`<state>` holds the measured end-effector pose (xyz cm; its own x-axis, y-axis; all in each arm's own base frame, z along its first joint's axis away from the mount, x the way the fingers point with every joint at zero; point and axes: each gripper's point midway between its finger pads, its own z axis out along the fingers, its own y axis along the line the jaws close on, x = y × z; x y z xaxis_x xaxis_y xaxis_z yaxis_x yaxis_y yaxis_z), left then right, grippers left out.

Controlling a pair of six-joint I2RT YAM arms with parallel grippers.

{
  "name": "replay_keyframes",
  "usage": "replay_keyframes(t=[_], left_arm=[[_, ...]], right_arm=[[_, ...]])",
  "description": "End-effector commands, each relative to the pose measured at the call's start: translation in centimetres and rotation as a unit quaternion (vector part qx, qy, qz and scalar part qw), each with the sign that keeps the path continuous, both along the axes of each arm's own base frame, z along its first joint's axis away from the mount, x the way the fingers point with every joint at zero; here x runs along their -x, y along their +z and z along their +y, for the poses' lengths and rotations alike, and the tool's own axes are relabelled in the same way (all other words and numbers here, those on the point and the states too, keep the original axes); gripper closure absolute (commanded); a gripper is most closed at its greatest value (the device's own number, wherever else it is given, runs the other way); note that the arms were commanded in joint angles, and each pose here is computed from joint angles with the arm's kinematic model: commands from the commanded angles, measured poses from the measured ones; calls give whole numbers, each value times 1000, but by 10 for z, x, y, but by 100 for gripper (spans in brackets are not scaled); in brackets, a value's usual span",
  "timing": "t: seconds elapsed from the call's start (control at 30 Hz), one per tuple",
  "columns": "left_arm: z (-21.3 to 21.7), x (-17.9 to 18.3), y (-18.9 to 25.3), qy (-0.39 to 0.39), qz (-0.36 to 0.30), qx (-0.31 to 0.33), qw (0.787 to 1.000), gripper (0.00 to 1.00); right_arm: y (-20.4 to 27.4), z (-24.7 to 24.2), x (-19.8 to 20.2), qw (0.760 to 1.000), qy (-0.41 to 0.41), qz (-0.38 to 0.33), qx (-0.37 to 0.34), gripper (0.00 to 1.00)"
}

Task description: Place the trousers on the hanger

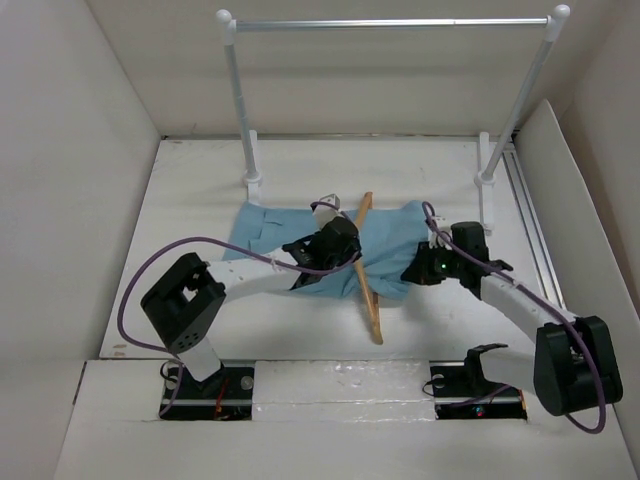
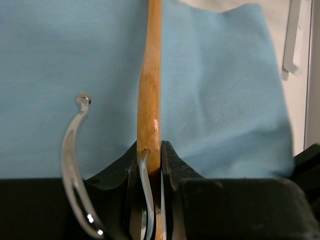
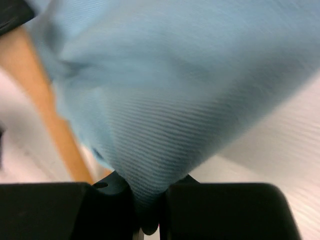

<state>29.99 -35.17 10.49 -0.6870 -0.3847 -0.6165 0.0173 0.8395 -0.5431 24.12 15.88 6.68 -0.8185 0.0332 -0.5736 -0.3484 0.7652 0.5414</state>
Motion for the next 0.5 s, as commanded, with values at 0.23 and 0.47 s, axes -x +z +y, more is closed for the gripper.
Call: replay_keyframes(t=[0.23,0.47], left_arm=[[99,6,-46,25,31,-179,983,100],[114,-8,-34,38,11,-206,978,100]], right_arm=[[15,-87,-46,992,-41,-40,110,100],[2,-103,-47,992,-52,-18,117,100]])
